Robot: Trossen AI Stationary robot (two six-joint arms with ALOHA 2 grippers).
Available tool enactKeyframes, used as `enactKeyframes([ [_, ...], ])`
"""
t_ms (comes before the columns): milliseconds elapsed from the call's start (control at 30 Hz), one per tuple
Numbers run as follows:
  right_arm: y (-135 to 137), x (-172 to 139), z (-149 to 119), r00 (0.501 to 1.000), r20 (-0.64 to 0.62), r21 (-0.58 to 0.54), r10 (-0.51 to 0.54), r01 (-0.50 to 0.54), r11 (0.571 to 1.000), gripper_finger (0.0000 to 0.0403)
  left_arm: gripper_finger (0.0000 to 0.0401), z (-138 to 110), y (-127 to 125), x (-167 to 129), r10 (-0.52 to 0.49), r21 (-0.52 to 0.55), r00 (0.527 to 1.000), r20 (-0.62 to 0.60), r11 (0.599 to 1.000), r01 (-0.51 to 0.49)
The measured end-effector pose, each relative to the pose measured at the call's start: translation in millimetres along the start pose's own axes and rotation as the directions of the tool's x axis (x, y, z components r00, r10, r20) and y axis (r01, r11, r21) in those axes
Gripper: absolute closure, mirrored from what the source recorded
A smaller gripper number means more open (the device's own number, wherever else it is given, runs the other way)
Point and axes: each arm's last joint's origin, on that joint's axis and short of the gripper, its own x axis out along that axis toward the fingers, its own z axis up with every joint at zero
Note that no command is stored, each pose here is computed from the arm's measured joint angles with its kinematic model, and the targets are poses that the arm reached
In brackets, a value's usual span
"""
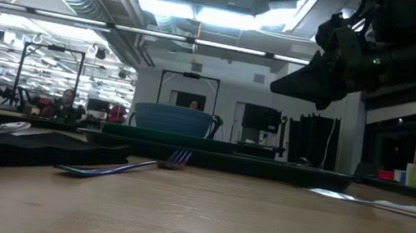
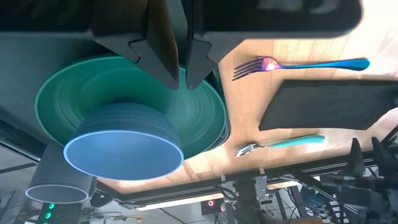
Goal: Set up tray
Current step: Put the black table napkin on the black serving tray to the top right of the green plate
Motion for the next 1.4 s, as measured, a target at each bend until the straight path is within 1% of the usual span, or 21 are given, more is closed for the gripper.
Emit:
enactKeyframes([
  [233, 0, 0, 0, 1.000, 0.001, 0.000, 0.000, 0.000, 1.000, 0.0367, 0.0262, -4, -1, 9, -0.016, -0.006, 1.000, 0.011, 1.000, 0.016],
  [733, 0, 0, 0, 1.000, 0.001, 0.000, 0.000, 0.000, 1.000, 0.0367, 0.0262, -3, -2, 9, -0.030, -0.030, 0.999, 0.045, 0.999, 0.031],
  [1200, 0, 0, 0, 1.000, 0.001, 0.000, 0.000, 0.000, 1.000, 0.0367, 0.0262, -3, -2, 9, -0.029, -0.053, 0.998, 0.048, 0.998, 0.031],
  [1300, 0, 0, 0, 1.000, 0.001, 0.000, 0.000, 0.000, 1.000, 0.0367, 0.0262, -4, -1, 11, -0.023, -0.074, 0.998, 0.052, 0.997, 0.026],
  [1400, 0, 0, 0, 1.000, 0.000, 0.000, 0.000, 0.000, 1.000, 0.0367, 0.0262, -5, 2, 18, 0.005, -0.086, 0.998, 0.058, 0.996, 0.000],
])
